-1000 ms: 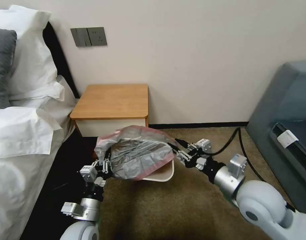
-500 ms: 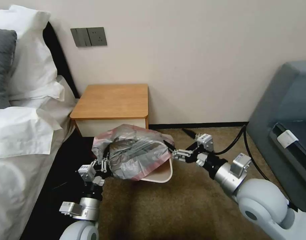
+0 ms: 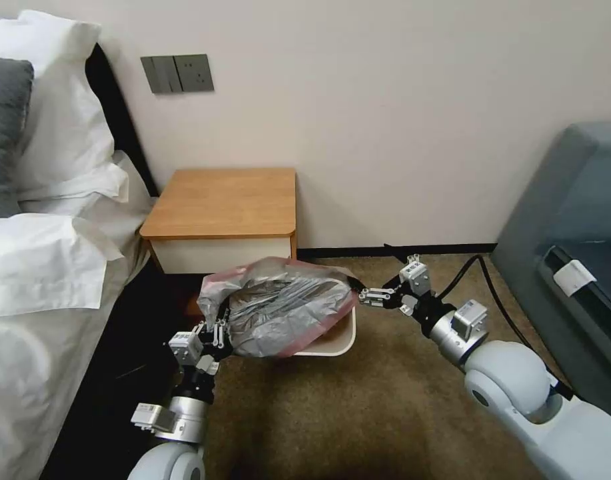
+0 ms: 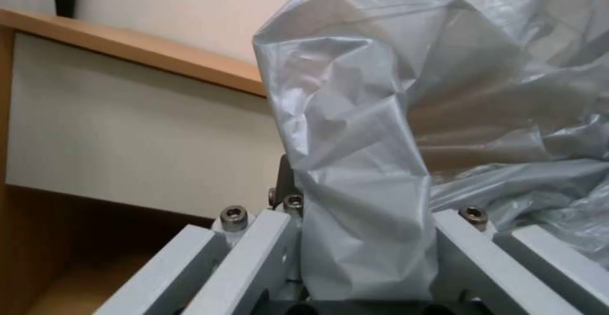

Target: Pick up the garbage bag from the table and place it over the trash can.

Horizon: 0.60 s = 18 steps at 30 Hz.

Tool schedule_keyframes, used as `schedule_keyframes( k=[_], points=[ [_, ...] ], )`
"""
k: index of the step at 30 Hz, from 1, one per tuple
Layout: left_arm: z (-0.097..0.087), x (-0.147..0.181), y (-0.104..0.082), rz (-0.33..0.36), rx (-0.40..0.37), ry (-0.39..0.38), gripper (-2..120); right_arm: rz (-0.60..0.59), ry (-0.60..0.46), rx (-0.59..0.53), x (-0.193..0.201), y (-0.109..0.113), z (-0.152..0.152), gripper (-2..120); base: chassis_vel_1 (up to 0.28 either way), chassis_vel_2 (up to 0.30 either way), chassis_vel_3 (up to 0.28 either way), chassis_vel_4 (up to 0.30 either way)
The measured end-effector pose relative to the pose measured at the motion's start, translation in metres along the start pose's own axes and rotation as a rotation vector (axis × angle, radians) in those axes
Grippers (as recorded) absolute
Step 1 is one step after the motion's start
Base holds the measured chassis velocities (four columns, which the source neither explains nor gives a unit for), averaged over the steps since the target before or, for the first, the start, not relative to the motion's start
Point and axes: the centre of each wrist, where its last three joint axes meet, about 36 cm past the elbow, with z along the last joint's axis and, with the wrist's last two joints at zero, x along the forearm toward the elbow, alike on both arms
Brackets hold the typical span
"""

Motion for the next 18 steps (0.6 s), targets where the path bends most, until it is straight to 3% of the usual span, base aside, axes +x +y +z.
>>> schedule_keyframes(
  k=[5,8,10,11,14,15,18],
  points=[
    [0.001,-0.001,0.004,-0.036,-0.009,0.011,7,-0.025,-0.078,-0.001,0.010,0.013,-0.031,100,0.000,0.000,0.000,0.000],
    [0.002,-0.003,0.005,-0.059,-0.015,0.012,7,-0.040,-0.115,-0.055,0.018,0.029,-0.050,100,0.000,0.000,0.000,0.000],
    [0.002,-0.004,0.005,-0.083,-0.019,0.009,7,-0.057,-0.125,-0.191,0.028,0.051,-0.066,100,0.000,0.000,0.000,0.000],
    [0.002,-0.004,0.005,-0.083,-0.019,0.009,7,-0.057,-0.125,-0.191,0.028,0.051,-0.066,100,0.000,0.000,0.000,0.000],
    [0.002,-0.007,0.002,-0.113,-0.009,-0.014,7,-0.048,-0.054,-0.489,0.040,0.082,-0.081,100,0.000,0.000,0.000,0.000],
    [0.002,-0.007,0.002,-0.113,-0.009,-0.014,7,-0.048,-0.054,-0.489,0.040,0.082,-0.081,100,0.000,0.000,0.000,0.000],
    [0.001,-0.011,-0.001,-0.124,0.003,-0.049,7,-0.046,0.057,-0.747,0.047,0.104,-0.087,100,0.000,0.000,0.000,0.000]
  ],
)
